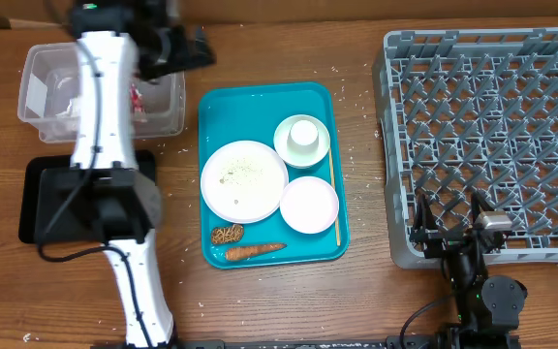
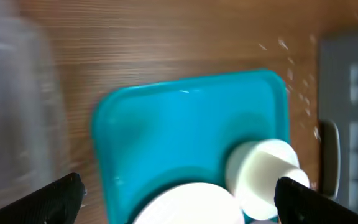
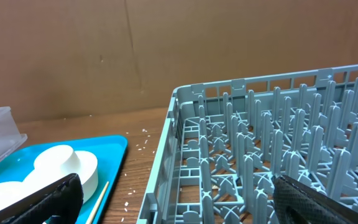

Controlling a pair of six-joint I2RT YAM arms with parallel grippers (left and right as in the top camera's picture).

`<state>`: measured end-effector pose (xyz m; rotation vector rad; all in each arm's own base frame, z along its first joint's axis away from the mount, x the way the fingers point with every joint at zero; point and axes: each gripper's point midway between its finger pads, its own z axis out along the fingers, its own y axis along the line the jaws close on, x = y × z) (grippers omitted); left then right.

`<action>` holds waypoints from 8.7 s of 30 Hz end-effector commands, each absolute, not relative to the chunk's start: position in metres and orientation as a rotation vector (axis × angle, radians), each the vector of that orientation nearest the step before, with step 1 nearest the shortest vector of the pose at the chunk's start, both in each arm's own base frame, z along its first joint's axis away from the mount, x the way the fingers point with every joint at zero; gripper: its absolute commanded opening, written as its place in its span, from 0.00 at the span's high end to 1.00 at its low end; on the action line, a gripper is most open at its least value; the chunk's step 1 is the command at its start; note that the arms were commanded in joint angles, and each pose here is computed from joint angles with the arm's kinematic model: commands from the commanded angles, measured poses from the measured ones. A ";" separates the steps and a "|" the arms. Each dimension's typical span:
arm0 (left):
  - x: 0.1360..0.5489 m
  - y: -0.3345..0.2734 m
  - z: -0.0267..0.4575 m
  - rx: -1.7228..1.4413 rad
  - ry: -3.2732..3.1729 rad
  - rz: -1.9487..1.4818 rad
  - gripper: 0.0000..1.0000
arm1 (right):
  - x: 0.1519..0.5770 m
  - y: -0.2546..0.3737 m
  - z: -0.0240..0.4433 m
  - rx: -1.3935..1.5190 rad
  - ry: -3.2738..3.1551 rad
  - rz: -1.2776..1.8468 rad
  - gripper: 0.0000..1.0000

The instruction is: Sort waste into correct bins and load items into the dishwasher

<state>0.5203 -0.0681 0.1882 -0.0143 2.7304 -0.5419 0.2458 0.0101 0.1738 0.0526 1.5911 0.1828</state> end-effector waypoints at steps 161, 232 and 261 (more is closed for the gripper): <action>0.532 -0.007 0.178 -0.497 2.678 -0.007 0.00 | 0.427 0.224 0.148 -0.099 2.463 0.481 0.00; 0.532 -0.006 0.178 -0.498 2.678 -0.007 0.00 | 0.404 -0.167 0.197 1.173 2.226 -0.189 0.16; 0.532 -0.010 0.178 -0.489 2.680 -0.009 0.00 | 0.409 0.180 0.207 0.104 2.550 0.538 0.00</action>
